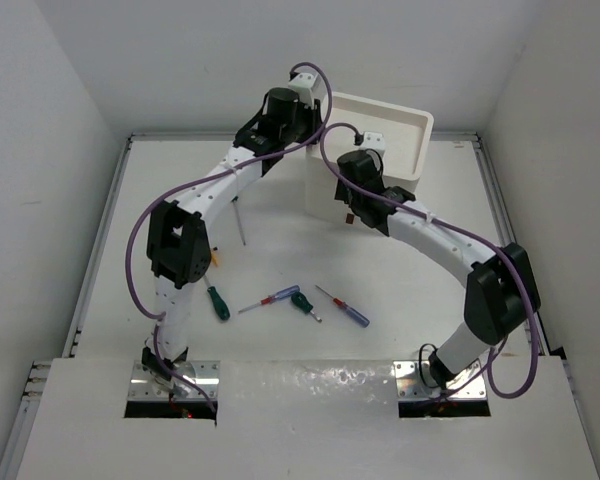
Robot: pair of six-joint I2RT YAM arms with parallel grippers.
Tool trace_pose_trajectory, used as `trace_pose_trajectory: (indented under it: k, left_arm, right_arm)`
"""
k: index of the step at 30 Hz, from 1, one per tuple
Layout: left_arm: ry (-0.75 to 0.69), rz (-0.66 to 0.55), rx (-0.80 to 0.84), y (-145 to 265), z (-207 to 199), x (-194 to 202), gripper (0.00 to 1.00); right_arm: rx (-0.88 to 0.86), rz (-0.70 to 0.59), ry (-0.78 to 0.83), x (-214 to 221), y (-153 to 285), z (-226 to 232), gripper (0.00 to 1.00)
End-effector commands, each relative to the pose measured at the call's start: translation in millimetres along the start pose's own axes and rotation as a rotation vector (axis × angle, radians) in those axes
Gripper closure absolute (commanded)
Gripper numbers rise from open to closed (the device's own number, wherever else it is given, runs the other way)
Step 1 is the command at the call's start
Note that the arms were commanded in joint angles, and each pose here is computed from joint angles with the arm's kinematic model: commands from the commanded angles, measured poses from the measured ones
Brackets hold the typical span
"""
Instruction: Sort the tools into containers
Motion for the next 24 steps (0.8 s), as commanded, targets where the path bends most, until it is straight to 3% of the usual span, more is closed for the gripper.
trace_pose_trajectory:
  k: [1,10,18,24]
  left_arm:
    - [-0.029,-0.012,0.066,14.8,-18.6,-11.2,1.0]
    - [-0.023,-0.006,0.085,15.1,-22.2,-8.6,1.0]
    - [-0.027,0.0,0.077,14.5,-21.0,-3.0,1.0]
    - [-0.022,-0.01,0.075,15.6,-21.0,-6.3,1.0]
  right_arm:
    - [0.11,-0.163,-0.089,-42.5,-4.9,-5.5,0.56]
    - [0.178,-0.224,-0.182,-46.9,-5.0,-14.9,0.68]
    - [0.112,-0.229,-0.101,-59.7,-6.7,0.1,0.64]
    - [0.127,-0.243,-0.044,-67.6,-9.8,1.7,0.7]
Point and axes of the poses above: each gripper's point midway between its finger pads, its own y axis back along the fingers, its own z axis along the line the jaws close on, x = y × z, the point moved 3 cm from there along y, back along the fingers, and after that the axes turned 11 degrees about -y, right-handed, at the moved point
